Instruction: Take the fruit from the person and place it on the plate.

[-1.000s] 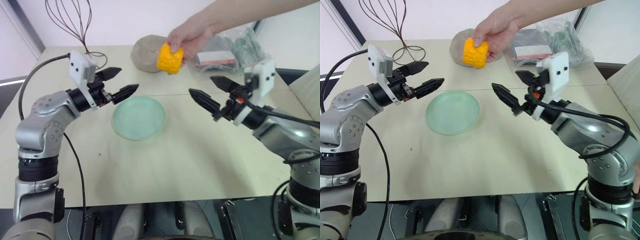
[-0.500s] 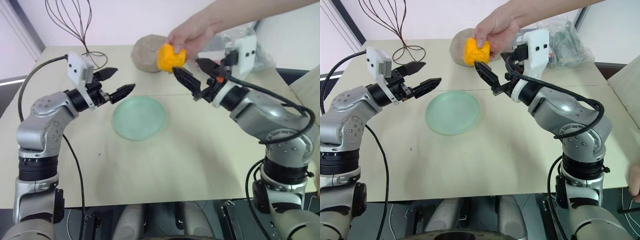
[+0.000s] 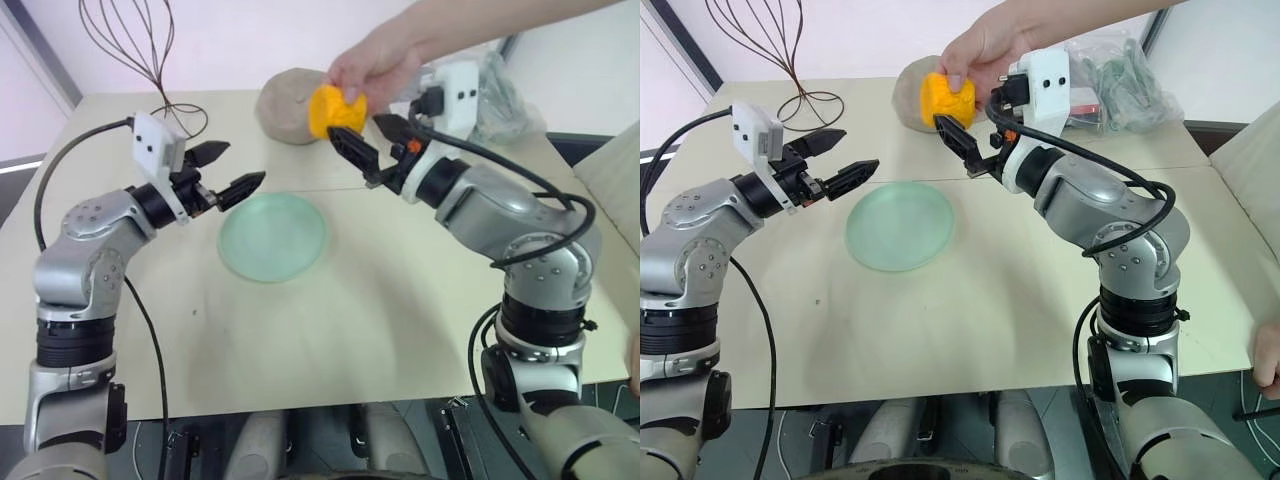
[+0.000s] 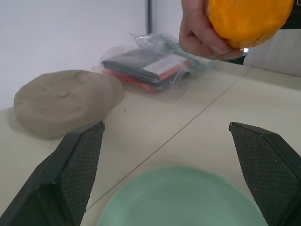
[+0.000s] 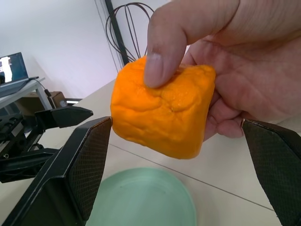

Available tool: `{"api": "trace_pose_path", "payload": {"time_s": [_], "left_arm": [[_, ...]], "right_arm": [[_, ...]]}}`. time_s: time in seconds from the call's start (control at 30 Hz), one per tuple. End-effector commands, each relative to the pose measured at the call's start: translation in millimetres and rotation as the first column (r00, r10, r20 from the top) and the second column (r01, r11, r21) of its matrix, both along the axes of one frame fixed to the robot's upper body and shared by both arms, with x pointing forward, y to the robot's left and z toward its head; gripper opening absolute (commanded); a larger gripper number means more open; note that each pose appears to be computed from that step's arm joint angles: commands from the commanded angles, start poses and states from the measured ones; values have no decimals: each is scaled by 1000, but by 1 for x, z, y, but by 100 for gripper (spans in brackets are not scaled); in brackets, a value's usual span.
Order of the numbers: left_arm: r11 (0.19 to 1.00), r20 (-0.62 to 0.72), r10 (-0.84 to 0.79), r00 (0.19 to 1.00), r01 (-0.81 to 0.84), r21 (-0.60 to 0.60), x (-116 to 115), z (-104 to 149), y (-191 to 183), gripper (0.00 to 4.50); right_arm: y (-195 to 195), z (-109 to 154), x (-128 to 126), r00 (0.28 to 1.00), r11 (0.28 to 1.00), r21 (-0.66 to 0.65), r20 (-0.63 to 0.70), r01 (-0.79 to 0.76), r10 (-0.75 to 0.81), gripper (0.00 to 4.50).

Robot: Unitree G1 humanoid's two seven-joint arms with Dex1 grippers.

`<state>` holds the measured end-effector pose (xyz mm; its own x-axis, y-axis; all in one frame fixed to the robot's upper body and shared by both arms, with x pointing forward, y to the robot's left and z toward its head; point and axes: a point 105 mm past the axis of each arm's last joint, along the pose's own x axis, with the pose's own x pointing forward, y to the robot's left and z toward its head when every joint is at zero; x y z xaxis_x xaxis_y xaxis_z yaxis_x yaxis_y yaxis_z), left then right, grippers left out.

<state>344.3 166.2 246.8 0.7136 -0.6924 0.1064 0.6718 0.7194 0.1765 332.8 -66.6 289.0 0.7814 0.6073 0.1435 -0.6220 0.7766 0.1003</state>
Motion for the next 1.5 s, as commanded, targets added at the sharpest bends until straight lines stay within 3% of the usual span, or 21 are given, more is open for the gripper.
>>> {"api": "trace_pose_path", "payload": {"time_s": [0.03,0.63,0.73,0.8,0.87,1.2,1.5], "left_arm": [[1000,77,16,997,-17,10,-6,18,3,444],[997,96,75,993,-77,13,-8,19,12,444],[997,96,80,992,-81,13,-8,19,13,450],[996,95,82,992,-84,14,-9,18,13,450],[996,95,83,992,-85,14,-9,18,13,450],[997,73,69,995,-70,12,-8,14,11,450],[998,-59,30,998,-27,49,-21,-11,19,450]], "right_arm": [[9,14,-6,998,999,9,46,-36,36,450],[23,10,18,998,1000,-7,64,-20,21,450],[25,12,19,997,1000,1,77,-20,20,361],[25,14,19,996,1000,4,83,-18,18,266],[25,14,19,996,1000,5,86,-15,14,233],[23,15,13,997,999,2,71,-43,43,233],[27,-25,5,992,989,-97,-64,-112,106,233]]}}
